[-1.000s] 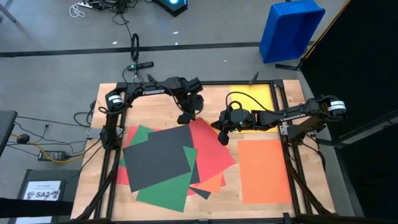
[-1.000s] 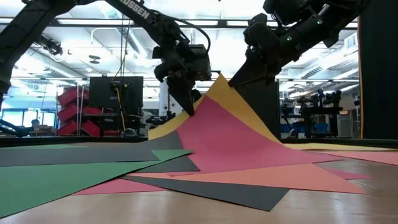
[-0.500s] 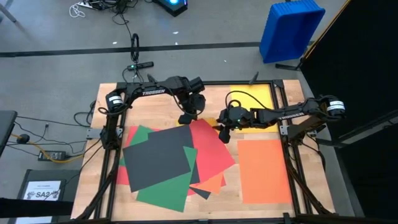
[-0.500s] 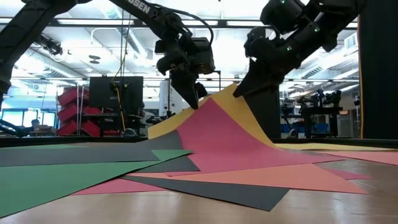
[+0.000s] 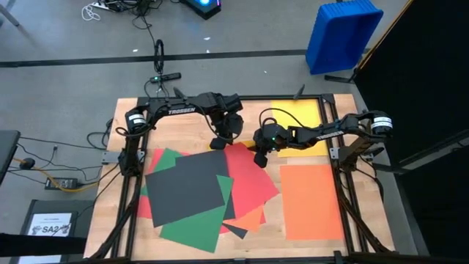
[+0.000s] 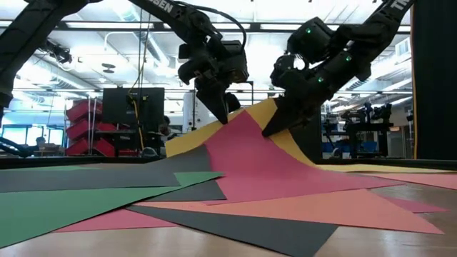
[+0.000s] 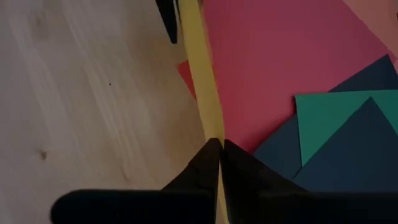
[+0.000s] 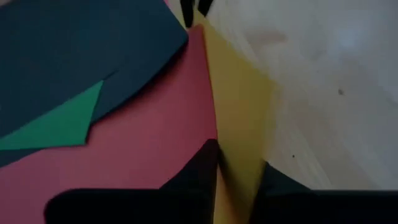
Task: Organize paper
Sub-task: Stack the yellow colored paper on top of the yellow colored papers
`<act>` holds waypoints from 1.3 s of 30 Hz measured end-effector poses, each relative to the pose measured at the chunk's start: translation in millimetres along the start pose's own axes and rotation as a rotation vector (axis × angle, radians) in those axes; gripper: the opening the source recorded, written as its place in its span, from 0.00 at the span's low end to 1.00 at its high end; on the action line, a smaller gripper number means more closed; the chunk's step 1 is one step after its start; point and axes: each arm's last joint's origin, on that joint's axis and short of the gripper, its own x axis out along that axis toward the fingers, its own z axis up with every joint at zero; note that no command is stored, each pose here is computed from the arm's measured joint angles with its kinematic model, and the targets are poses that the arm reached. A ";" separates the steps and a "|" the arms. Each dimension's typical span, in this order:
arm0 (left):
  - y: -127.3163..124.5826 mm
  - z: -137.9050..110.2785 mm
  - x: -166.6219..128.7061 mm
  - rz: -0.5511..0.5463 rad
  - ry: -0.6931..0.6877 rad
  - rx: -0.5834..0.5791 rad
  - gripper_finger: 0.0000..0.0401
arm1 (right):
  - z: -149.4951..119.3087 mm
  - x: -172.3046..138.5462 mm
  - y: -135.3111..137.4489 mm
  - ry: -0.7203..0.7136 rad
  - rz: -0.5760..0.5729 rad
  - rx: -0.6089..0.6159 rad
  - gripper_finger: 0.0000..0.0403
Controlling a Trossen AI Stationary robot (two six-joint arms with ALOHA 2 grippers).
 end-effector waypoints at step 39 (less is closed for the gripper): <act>5.0 21.7 -22.8 0.029 -0.129 0.020 0.05 | 1.2 -1.4 26.0 -0.022 0.206 -0.016 0.00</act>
